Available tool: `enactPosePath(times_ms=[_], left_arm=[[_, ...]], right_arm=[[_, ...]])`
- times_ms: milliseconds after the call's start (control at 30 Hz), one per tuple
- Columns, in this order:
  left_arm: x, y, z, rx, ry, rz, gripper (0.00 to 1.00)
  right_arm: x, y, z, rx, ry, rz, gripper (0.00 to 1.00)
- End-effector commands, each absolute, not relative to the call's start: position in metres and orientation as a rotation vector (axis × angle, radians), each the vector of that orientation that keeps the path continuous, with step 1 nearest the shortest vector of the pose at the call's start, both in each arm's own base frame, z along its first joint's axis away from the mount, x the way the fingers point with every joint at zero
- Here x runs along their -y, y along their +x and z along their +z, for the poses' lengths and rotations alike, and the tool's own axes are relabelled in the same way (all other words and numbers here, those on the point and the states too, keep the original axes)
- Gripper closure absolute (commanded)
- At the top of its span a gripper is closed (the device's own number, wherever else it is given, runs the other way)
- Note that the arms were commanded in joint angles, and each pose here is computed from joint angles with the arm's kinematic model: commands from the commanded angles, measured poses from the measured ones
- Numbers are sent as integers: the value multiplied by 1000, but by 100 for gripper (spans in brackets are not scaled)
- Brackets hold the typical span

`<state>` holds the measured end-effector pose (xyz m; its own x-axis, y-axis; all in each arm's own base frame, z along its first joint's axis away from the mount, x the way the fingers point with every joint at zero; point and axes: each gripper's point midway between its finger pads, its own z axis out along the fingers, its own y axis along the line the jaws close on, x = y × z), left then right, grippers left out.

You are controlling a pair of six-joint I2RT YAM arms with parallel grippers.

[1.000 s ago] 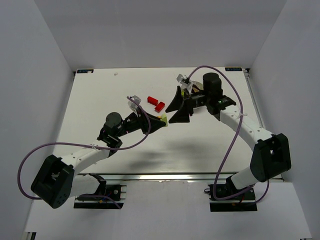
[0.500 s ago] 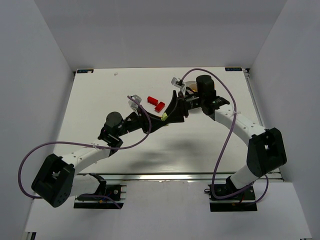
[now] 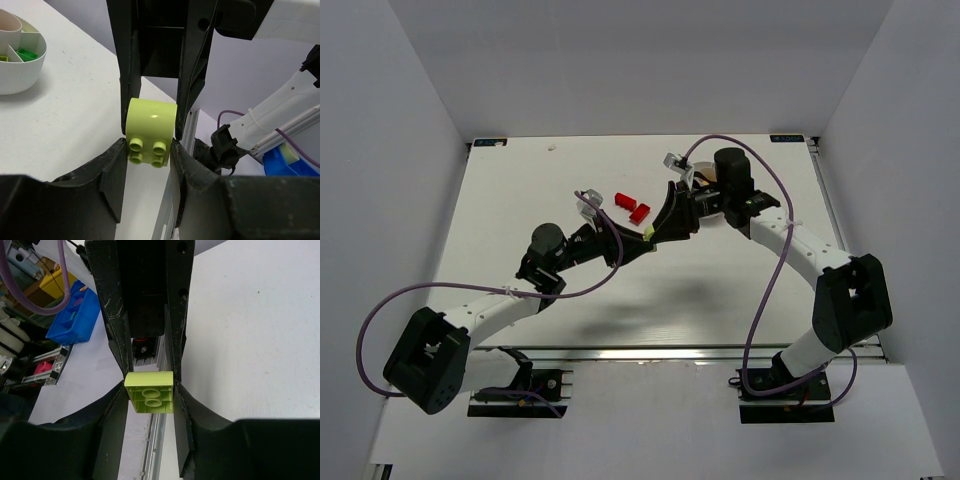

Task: Sort the legos into containers by color

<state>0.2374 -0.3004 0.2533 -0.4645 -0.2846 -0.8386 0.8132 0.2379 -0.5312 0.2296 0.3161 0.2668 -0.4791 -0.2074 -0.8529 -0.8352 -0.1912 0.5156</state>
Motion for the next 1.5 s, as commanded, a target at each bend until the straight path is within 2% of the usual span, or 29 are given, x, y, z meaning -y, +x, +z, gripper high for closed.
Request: enactPosePath(times_ms=[0,267,333,367,433,467,500,567,600,633,667,933,1067,1100,1267,1467], left_arm=[[303,239,260,-1525,506,-1423,99],[303,238,258,-1526,503,-1426,99],[303,238,257,-1530,504,-1427,99],[303,239,257,-1531,504,-1427,99],[303,239,255,-1540,501,-1425,93],[303,241,255,-1545,487,-1419,85],[302,243,255,-1551,478,-1413,64],[300,247,252,-1570,453,-1381,41],[298,247,254,-1563,445,-1370,21],[296,249,251,-1577,436,-1351,9],[294,249,251,-1577,429,-1338,2],[282,256,238,-1653,346,-1256,2],[273,275,221,-1777,226,-1153,2],[268,278,205,-1860,183,-1105,2],[231,308,175,-2013,-46,-805,2],[216,311,182,-1960,-131,-772,2]], right_arm=[[-324,237,293,-1471,-1252,1634,67],[-326,240,295,-1478,-1237,1643,58],[-326,239,294,-1478,-1237,1645,64],[-326,239,295,-1472,-1239,1642,74],[-325,239,297,-1461,-1245,1641,87],[-325,238,297,-1457,-1246,1640,97],[-325,240,299,-1453,-1244,1631,100],[-323,243,301,-1446,-1238,1614,100],[-323,244,301,-1447,-1233,1608,100],[-320,249,302,-1449,-1220,1595,100],[-318,253,303,-1449,-1211,1583,100],[-280,309,300,-1516,-1063,1383,100],[-239,379,281,-1638,-888,966,100],[-214,411,273,-1683,-800,762,100],[-128,483,258,-1774,-478,298,100],[-93,526,246,-1857,-298,214,100]])
